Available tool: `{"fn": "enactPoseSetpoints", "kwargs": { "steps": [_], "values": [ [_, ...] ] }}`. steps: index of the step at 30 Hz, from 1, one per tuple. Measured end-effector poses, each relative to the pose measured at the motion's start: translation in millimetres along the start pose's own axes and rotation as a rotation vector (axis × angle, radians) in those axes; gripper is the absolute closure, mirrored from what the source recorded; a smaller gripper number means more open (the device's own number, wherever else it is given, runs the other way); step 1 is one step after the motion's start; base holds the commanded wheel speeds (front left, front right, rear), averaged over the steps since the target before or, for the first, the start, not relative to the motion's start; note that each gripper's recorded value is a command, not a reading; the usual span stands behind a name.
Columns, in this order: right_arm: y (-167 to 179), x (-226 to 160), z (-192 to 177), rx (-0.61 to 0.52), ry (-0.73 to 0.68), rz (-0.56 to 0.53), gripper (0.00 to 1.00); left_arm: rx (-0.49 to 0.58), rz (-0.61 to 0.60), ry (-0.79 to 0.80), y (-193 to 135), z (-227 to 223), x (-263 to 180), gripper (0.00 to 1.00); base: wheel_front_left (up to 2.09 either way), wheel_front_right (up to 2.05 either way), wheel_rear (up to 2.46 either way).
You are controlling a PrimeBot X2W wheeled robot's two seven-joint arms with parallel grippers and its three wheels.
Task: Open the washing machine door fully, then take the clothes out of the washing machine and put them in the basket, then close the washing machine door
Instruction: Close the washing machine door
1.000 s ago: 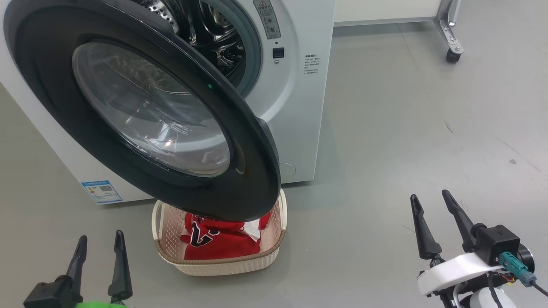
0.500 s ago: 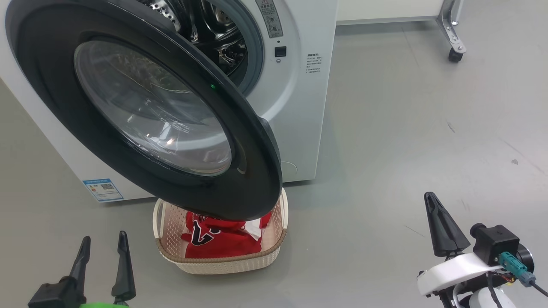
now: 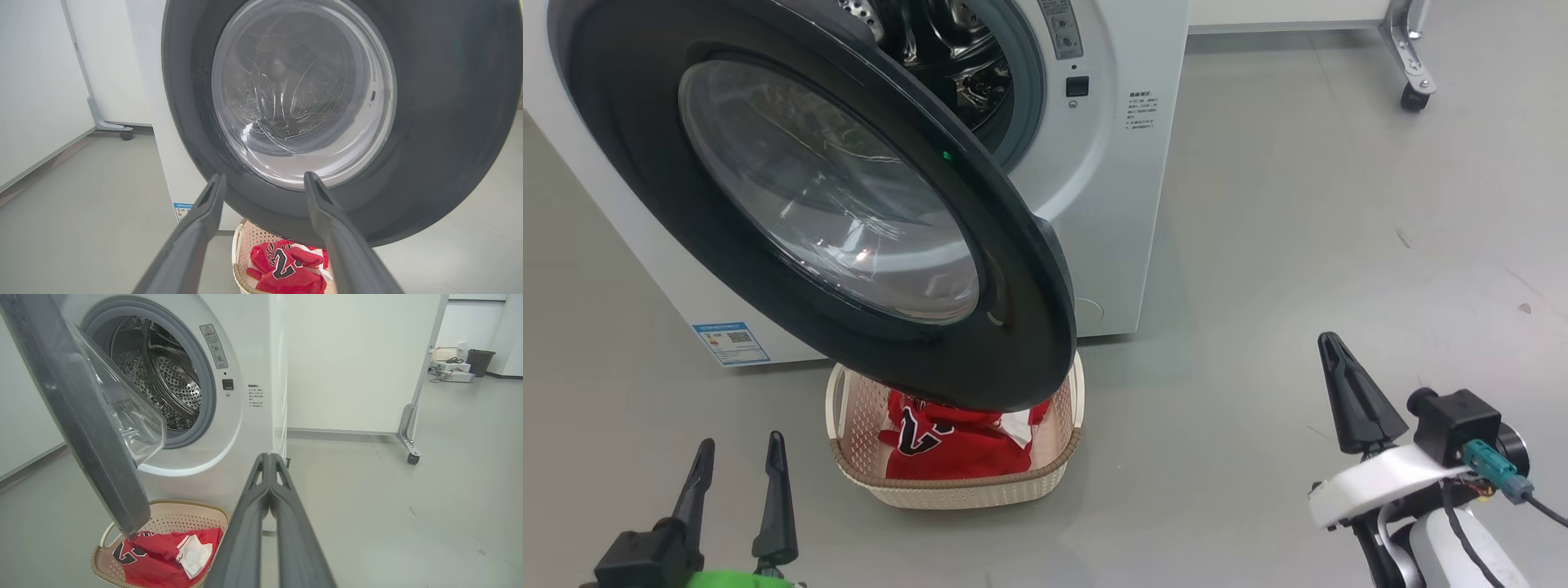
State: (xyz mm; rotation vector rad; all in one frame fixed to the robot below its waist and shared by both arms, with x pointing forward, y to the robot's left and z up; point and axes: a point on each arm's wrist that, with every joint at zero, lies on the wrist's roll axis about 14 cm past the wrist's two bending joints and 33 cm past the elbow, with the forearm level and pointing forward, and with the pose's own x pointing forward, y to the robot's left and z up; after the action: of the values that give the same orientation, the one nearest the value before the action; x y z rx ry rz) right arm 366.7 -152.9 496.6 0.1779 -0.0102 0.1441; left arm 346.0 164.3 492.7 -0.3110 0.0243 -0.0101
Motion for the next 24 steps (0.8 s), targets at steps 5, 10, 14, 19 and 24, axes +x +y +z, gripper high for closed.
{"fn": "enactPoseSetpoints", "kwargs": {
  "steps": [5, 10, 14, 19, 24],
  "values": [
    [11, 23, 6, -0.008, -0.007, 0.050, 1.00, -0.002, 0.009, -0.006, 2, 1, 2, 0.00, 0.00, 0.00, 0.00],
    [28, 48, 12, -0.015, -0.018, 0.104, 1.00, 0.000, 0.012, -0.020, 2, 5, 6, 0.00, 0.00, 0.00, 0.00],
    [48, 67, 21, -0.003, -0.042, 0.159, 1.00, -0.001, 0.029, -0.026, 7, 6, 5, 0.00, 0.00, 0.00, 0.00],
    [78, 91, 49, -0.006, -0.121, 0.248, 1.00, 0.003, 0.053, -0.028, 14, 6, 4, 0.00, 0.00, 0.00, 0.00],
    [107, 102, 109, -0.017, -0.302, 0.339, 1.00, 0.010, 0.059, -0.024, 16, 5, 4, 0.00, 0.00, 0.00, 0.00]
  ]
}}
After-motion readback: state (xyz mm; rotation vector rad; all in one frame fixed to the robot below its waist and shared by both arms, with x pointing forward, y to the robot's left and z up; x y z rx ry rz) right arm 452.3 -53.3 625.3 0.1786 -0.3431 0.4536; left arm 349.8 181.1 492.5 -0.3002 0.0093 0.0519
